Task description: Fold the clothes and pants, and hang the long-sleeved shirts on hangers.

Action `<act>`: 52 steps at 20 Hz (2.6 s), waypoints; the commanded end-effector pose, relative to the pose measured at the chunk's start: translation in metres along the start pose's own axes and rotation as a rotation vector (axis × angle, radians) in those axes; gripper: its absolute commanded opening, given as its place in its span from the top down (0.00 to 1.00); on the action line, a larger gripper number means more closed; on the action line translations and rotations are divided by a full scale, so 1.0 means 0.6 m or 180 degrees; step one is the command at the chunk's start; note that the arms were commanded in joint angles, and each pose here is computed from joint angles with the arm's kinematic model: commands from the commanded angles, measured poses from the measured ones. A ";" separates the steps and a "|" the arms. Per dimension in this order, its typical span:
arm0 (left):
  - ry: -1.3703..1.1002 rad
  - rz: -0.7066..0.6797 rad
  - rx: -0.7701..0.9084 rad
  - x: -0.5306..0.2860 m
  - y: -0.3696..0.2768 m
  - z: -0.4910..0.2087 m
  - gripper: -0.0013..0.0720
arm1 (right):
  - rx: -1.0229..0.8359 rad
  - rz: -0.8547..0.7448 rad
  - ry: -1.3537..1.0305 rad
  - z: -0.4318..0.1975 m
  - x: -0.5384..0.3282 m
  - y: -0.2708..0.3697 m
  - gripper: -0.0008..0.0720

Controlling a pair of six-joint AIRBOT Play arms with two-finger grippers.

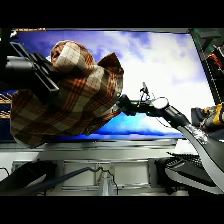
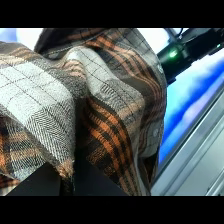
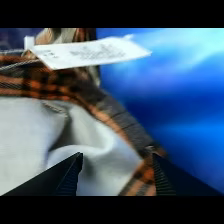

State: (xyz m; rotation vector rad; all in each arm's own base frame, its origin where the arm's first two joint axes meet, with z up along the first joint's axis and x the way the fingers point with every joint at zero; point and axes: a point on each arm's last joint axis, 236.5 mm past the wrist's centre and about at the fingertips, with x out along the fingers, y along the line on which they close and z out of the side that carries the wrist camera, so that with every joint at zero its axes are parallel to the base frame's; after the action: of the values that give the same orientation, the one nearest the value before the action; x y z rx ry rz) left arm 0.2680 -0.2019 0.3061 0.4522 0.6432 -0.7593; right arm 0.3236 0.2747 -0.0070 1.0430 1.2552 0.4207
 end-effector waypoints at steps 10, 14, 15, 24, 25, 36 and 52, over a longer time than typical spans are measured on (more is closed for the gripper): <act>0.0088 0.0268 0.0014 0.003 0.034 -0.010 0.95 | 0.0257 0.0172 0.0256 -0.016 -0.014 0.014 0.20; 0.0136 0.0223 0.0005 0.036 0.036 -0.004 0.95 | 0.0041 0.0265 0.0338 -0.036 -0.054 0.043 0.07; 0.0146 0.0168 -0.0001 0.044 0.031 -0.003 0.96 | 0.0058 0.0283 0.0376 -0.046 -0.056 0.050 0.04; 0.0012 0.0143 -0.0008 0.058 0.031 0.018 0.95 | -0.0171 -0.0222 0.0535 -0.097 -0.034 0.004 0.04; 0.0023 0.0179 -0.0003 0.058 0.035 0.017 0.96 | -0.0229 -0.0315 0.0523 -0.093 -0.036 -0.009 0.04; -0.0042 0.0006 -0.0029 0.057 0.013 0.024 0.95 | 0.0174 -0.0390 0.0246 -0.061 0.006 -0.028 0.07; -0.0583 -0.0086 0.0004 -0.053 -0.023 0.051 0.95 | -0.0038 0.0138 -0.1015 0.127 0.017 0.069 0.94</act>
State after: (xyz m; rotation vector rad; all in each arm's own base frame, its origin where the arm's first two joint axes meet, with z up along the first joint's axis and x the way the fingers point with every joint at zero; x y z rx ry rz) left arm 0.2529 -0.2129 0.3440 0.3759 0.4931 -0.8133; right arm 0.3796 0.2776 -0.0215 1.1678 1.0925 0.1924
